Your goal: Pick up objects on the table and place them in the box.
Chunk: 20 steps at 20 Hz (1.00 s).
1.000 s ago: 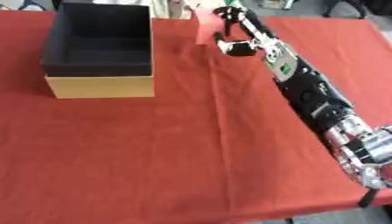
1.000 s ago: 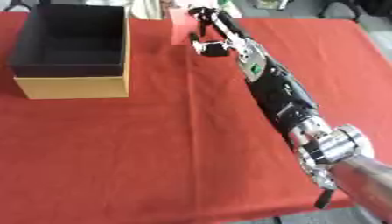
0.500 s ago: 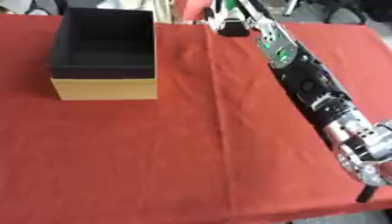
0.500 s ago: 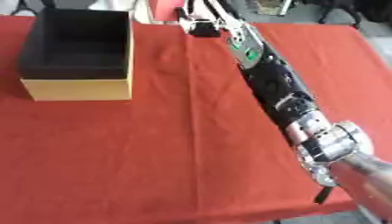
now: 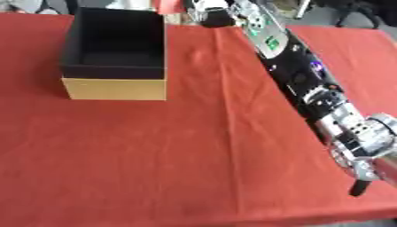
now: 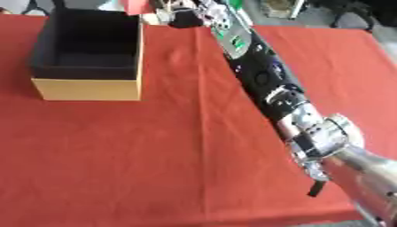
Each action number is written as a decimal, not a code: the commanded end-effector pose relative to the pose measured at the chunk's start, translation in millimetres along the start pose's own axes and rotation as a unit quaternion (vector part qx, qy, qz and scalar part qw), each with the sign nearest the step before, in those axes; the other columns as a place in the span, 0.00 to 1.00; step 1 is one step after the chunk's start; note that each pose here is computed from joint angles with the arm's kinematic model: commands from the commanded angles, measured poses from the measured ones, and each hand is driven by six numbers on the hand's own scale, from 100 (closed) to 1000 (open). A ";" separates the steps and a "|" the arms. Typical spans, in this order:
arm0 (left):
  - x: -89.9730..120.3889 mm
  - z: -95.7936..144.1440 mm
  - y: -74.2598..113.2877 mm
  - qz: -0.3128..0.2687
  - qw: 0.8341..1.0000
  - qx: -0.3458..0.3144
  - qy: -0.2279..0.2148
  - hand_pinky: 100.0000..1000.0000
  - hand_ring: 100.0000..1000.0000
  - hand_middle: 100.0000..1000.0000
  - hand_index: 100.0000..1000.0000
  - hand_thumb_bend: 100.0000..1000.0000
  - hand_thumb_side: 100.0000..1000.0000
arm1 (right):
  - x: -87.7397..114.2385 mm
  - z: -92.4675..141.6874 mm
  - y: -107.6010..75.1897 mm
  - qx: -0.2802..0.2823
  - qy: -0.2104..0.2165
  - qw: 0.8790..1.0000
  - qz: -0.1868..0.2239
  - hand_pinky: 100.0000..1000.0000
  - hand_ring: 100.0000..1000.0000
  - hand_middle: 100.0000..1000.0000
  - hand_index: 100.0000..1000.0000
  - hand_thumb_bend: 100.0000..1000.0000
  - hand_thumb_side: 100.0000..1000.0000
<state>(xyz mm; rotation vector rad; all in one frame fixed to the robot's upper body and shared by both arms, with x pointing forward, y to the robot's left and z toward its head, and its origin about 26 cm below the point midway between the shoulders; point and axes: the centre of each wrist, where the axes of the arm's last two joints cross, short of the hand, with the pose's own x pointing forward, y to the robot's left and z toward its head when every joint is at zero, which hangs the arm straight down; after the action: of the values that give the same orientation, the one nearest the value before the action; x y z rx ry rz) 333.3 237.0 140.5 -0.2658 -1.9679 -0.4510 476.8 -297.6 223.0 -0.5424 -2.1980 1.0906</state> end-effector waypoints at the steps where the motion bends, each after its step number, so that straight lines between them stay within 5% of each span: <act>1: 6.9 -5.6 -1.9 0.000 1.000 -0.013 -0.015 0.87 1.00 0.90 0.90 0.00 0.33 | 1.9 -6.9 -5.0 0.014 -0.003 1.000 0.013 0.76 0.81 0.31 0.54 0.00 0.00; 7: 7.5 -7.3 -3.4 0.003 1.000 -0.017 -0.017 0.87 1.00 0.90 0.90 0.00 0.33 | 1.6 -9.6 8.7 0.044 -0.008 0.998 0.041 0.78 0.81 0.35 0.61 0.00 0.00; 9: 7.6 -7.4 -3.6 0.003 1.000 -0.018 -0.017 0.87 1.00 0.90 0.90 0.00 0.33 | 4.1 -11.5 10.2 0.054 -0.017 0.996 0.062 0.81 0.83 0.44 0.70 0.02 0.00; 12: 7.4 -7.3 -3.6 0.003 1.000 -0.018 -0.017 0.87 1.00 0.90 0.90 0.00 0.34 | 9.1 -14.8 12.1 0.073 -0.034 0.992 0.093 0.84 0.89 0.72 0.90 0.11 0.16; 20: 7.2 -6.6 -3.3 0.003 1.000 -0.016 -0.015 0.87 1.00 0.90 0.90 0.00 0.34 | 11.7 -15.5 13.3 0.064 -0.042 0.992 0.103 0.85 0.93 0.85 0.96 0.12 0.19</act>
<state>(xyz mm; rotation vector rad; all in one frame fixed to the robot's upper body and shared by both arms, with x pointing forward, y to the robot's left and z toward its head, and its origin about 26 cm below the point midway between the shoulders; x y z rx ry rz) 334.1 231.3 142.0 -0.3019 -1.9690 -0.4676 480.9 -272.9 207.0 -0.6511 -2.1213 1.3799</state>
